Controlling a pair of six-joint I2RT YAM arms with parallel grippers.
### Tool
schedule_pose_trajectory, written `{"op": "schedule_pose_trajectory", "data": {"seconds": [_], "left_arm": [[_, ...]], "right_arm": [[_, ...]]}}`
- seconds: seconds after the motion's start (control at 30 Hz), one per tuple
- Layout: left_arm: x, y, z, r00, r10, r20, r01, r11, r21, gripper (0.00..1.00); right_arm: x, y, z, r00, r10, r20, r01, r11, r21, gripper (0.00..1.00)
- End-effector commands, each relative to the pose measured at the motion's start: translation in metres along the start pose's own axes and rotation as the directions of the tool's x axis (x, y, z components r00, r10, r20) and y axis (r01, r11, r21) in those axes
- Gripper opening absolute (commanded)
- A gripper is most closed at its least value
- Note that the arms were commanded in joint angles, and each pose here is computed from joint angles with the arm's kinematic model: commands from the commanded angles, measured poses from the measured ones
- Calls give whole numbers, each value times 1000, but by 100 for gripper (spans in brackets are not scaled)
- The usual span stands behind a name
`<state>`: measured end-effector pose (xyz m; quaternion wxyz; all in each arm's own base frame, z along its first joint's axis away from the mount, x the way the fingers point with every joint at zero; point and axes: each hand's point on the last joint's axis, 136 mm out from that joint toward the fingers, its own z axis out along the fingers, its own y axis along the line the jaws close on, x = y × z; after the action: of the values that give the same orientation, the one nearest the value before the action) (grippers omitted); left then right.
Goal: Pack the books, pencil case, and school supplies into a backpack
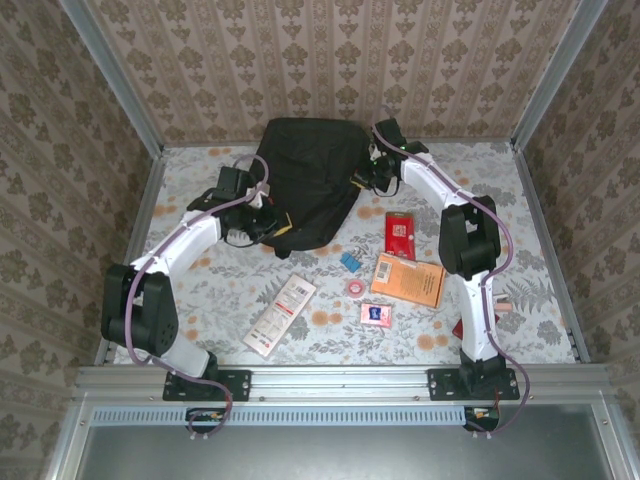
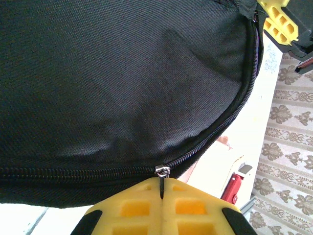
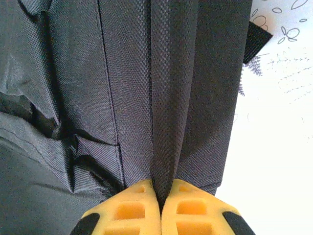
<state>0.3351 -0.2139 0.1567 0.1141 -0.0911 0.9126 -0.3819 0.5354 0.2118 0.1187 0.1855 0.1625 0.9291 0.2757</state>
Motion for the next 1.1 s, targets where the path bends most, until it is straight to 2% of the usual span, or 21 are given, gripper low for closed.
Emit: {"op": "schedule_pose_trajectory", "data": {"seconds": [0.0,0.13,0.27,0.37,0.53,0.7,0.87,1.07], "left_arm": [[1,-13,-8,999,42,-1,-42,999,3,0],[-1,-32,-2,997,73,-10,-73,997,21,0],[1,-50,5,995,101,-17,-101,994,38,0],[4,-57,12,993,113,-24,-112,993,43,0],[12,-70,24,989,140,-49,-138,989,50,0],[14,-78,33,987,149,-55,-146,988,54,0],[21,-85,40,983,169,-64,-166,984,57,0],[25,-84,43,982,173,-70,-169,984,55,0]], "right_arm": [[-6,5,-7,999,-46,2,46,999,-14,26],[0,16,-27,998,-62,24,63,998,-8,52],[15,19,-53,999,15,41,-14,1000,-11,60],[37,15,-65,993,114,30,-114,993,1,60],[75,28,-85,986,167,6,-166,985,-48,57],[116,23,-82,960,268,-77,-271,962,-36,58],[130,28,-73,943,315,-107,-323,944,-67,59],[128,31,-59,937,332,-110,-340,938,-67,58]]}}
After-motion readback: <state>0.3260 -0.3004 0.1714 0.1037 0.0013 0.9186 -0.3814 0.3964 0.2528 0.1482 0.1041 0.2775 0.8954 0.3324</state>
